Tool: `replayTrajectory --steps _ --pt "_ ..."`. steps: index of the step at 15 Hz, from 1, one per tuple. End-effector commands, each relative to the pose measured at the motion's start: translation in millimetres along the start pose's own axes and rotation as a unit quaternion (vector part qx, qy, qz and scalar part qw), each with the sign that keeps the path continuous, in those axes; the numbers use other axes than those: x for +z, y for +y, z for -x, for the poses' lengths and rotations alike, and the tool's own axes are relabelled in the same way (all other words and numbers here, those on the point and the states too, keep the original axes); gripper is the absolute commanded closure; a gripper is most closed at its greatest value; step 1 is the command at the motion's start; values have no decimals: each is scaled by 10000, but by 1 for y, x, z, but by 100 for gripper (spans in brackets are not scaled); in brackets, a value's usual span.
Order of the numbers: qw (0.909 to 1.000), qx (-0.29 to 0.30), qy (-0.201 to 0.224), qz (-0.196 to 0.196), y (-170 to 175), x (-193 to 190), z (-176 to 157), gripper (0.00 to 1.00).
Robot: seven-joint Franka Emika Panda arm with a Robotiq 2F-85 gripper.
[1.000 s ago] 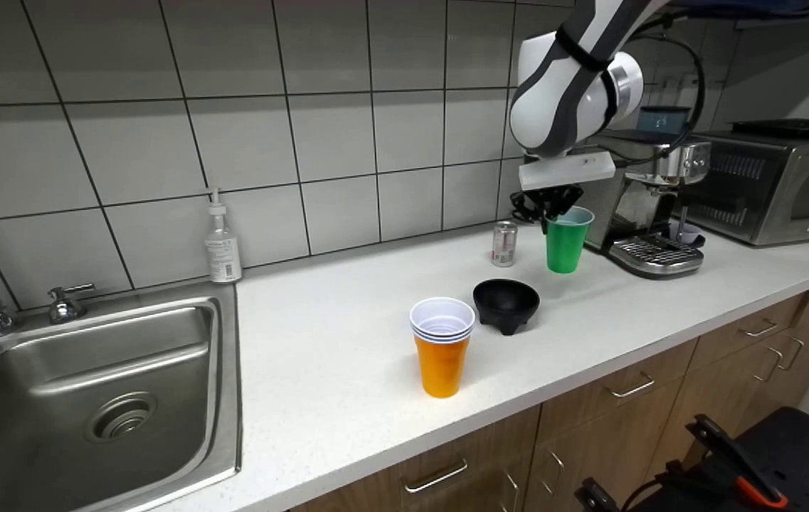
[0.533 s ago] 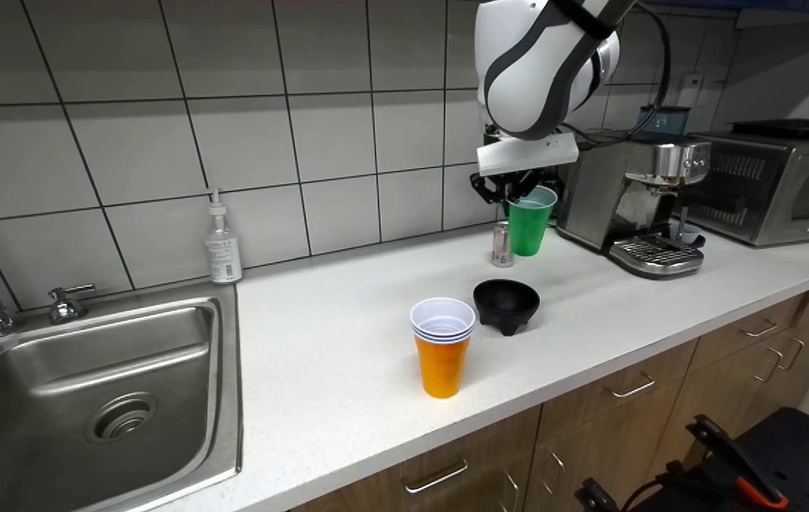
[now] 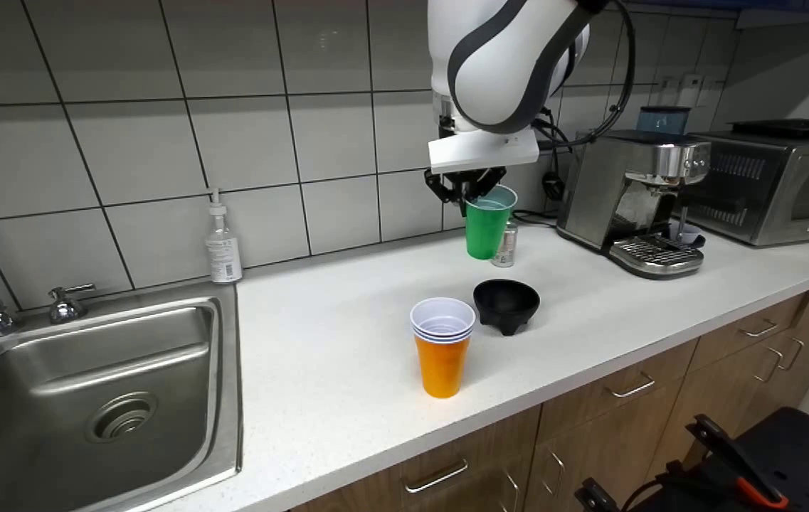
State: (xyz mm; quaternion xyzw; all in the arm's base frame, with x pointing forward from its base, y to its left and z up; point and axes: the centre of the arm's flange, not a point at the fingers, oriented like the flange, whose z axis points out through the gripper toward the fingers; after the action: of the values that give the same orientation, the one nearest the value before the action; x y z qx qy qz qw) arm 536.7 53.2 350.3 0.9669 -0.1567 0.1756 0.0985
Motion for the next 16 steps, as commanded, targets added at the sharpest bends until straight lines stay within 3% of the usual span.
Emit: replayTrajectory --steps 1,16 --pt "10000 7 32 7 -21 -22 14 99" --pt "9984 -530 -103 171 -92 -72 50 99"
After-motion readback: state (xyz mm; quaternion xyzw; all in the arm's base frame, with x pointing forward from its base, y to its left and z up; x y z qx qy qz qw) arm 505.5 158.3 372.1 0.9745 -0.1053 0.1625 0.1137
